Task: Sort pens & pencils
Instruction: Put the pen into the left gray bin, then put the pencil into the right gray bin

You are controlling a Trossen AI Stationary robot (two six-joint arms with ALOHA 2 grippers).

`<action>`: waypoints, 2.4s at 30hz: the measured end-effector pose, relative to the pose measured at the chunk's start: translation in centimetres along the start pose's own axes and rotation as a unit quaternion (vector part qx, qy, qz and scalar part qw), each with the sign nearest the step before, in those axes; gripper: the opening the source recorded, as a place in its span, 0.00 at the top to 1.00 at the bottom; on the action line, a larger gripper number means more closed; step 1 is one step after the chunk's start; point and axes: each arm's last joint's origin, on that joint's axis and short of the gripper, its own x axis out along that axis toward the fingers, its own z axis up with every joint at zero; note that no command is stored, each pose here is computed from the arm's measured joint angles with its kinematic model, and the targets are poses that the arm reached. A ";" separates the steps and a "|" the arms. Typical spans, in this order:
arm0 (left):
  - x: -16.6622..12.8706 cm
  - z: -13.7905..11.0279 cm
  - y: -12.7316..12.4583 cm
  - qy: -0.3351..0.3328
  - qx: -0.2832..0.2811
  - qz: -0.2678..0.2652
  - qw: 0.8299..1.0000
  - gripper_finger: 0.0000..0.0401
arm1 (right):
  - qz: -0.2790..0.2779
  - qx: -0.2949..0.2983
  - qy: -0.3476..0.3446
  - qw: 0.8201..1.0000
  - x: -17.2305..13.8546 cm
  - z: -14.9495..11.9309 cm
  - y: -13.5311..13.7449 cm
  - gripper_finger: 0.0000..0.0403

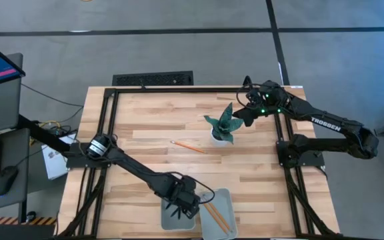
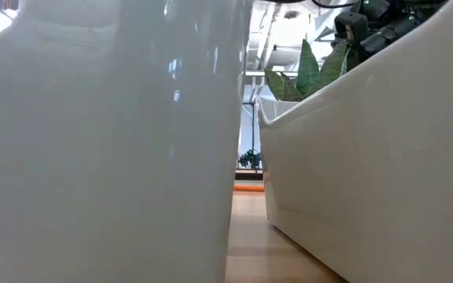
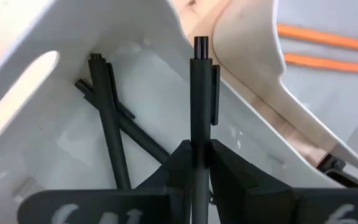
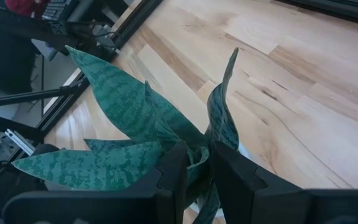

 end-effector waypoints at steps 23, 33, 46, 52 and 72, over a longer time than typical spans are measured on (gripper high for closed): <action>-0.1 -1.3 -0.3 -0.031 -0.119 0.010 0.992 0.88 | 0.000 0.000 0.000 1.000 0.0 0.0 0.0 0.76; -0.1 -1.3 -0.2 -0.041 -0.114 0.016 0.992 0.88 | 0.000 0.000 0.000 1.000 0.0 0.0 0.0 0.76; -0.1 -1.2 -0.2 -0.055 -0.067 0.018 0.996 0.86 | 0.000 0.000 0.000 1.000 0.0 0.0 0.0 0.76; -0.1 -1.2 -0.2 -0.066 -0.076 0.022 0.995 0.81 | 0.000 0.000 0.000 1.000 0.0 0.0 0.0 0.76; -5.4 -0.4 1.9 -0.148 0.005 0.098 0.984 0.80 | 0.000 0.000 0.000 1.000 0.0 0.0 0.0 0.76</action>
